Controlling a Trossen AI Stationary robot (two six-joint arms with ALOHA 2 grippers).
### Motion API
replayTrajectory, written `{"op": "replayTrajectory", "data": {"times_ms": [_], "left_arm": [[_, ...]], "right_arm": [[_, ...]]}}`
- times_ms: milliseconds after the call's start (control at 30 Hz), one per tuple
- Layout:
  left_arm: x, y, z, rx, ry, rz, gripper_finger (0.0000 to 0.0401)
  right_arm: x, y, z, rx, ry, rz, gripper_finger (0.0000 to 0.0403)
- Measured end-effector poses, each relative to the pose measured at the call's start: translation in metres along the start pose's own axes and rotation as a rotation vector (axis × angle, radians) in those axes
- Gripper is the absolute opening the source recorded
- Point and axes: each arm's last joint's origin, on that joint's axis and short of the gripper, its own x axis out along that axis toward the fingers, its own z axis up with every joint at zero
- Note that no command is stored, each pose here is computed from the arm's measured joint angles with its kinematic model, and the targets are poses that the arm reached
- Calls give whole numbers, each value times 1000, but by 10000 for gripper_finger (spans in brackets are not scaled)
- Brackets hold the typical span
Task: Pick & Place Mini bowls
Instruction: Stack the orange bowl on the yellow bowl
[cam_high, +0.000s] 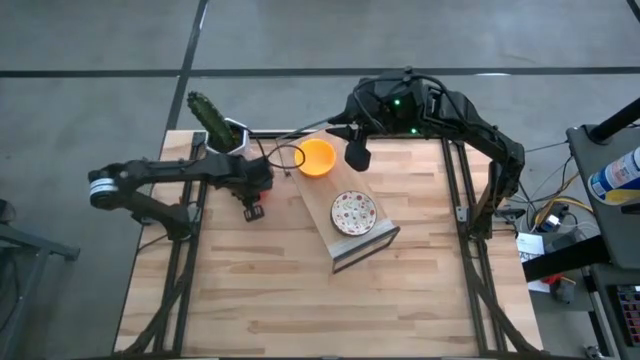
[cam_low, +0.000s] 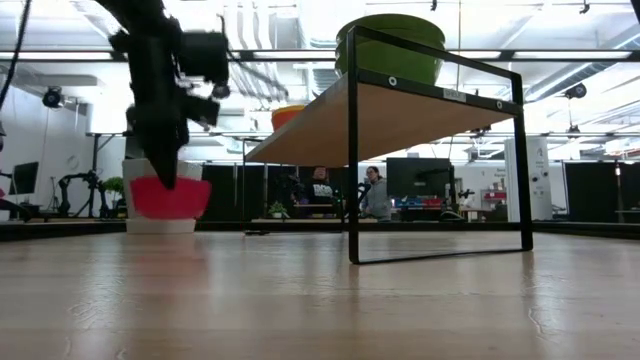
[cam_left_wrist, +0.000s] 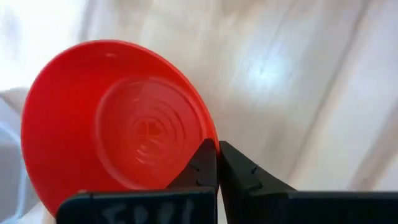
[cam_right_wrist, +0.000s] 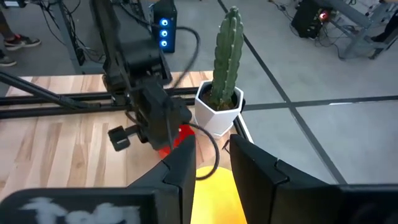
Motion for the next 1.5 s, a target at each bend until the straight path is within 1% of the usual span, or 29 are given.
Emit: {"op": "replayTrajectory", "data": {"times_ms": [133,233,400,567,667,767,867,967,1100,1300,1500], "left_arm": [[-24,-1,1,-11,-88,-34,1],[-39,0,2,-49,-122,-37,1],[-69,1,6,-66,-245,-34,0],[-112,0,17,-54,-392,-45,0],[-139,-2,25,-31,-469,-16,0],[-165,-3,36,8,-557,42,0],[-183,-3,51,52,-609,72,0],[-189,-3,71,107,-619,93,0],[-186,-6,100,167,-603,112,0],[-169,-11,134,238,-552,99,0],[-140,-14,154,295,-465,100,0]], "right_arm": [[0,0,1,-2,-15,-2,87],[0,0,2,1,-18,-2,82],[0,0,2,2,-18,-1,75],[-1,0,1,4,-7,0,70],[-5,0,1,5,-13,-1,68],[-11,-1,3,6,-27,-2,68],[-17,-1,4,23,-39,-4,67],[-21,-2,4,31,-48,-5,63],[-26,-2,5,37,-58,-6,59],[-30,-2,4,59,-46,-4,59],[-32,-2,1,81,-21,-3,57]]}}
